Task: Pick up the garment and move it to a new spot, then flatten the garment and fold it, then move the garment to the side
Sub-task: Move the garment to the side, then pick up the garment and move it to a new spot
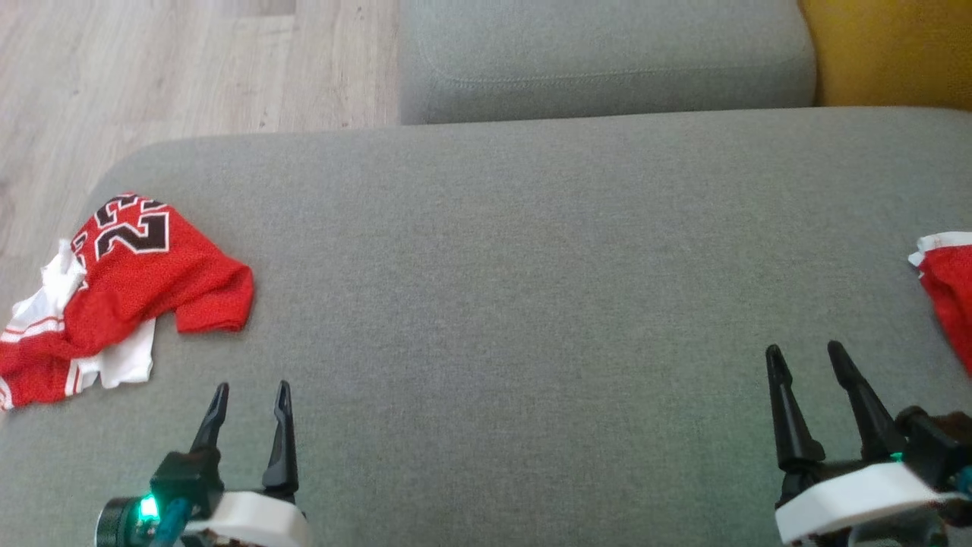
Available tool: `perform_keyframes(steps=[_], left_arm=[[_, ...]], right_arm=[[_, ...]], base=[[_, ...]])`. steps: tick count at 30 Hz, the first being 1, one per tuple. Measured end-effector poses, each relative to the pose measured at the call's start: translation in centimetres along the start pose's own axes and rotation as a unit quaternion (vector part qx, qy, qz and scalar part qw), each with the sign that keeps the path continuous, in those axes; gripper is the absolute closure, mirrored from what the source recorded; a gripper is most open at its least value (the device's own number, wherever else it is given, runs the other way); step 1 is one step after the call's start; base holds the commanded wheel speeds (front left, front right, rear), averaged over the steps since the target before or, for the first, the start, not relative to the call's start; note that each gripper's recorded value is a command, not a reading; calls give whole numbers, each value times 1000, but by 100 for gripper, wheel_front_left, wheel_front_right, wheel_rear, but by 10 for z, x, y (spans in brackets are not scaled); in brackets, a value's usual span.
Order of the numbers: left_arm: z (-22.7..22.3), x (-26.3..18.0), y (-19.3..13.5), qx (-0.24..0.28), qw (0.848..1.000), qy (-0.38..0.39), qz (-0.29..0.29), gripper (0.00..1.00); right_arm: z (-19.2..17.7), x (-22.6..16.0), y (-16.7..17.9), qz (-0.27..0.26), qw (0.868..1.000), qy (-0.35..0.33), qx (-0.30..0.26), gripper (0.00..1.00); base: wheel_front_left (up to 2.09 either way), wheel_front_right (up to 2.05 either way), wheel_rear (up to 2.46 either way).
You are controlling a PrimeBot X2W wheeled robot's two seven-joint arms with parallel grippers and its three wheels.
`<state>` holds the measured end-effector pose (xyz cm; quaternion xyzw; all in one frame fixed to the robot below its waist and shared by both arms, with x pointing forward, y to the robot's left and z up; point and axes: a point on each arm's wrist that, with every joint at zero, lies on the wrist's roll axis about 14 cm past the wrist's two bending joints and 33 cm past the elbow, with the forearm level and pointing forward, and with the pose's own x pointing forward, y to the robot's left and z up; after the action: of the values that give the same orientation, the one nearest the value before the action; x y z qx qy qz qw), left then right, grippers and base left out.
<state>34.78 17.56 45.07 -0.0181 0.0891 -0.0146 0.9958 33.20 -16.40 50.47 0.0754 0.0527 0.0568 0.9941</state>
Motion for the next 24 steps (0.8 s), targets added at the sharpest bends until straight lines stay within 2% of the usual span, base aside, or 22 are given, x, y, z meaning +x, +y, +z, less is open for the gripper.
perform_keyframes(steps=[13, 24], left_arm=[[-1, -2, -10, -2, 1000, 4, -15, 0], [1, -4, -3, -8, 1000, -3, -3, 0]], right_arm=[[1, -5, 1, 0, 1000, 0, 1, 0], [0, 2, 7, 11, 1000, 4, -5, 0]], base=[[0, 0, 0], [0, 0, 0]])
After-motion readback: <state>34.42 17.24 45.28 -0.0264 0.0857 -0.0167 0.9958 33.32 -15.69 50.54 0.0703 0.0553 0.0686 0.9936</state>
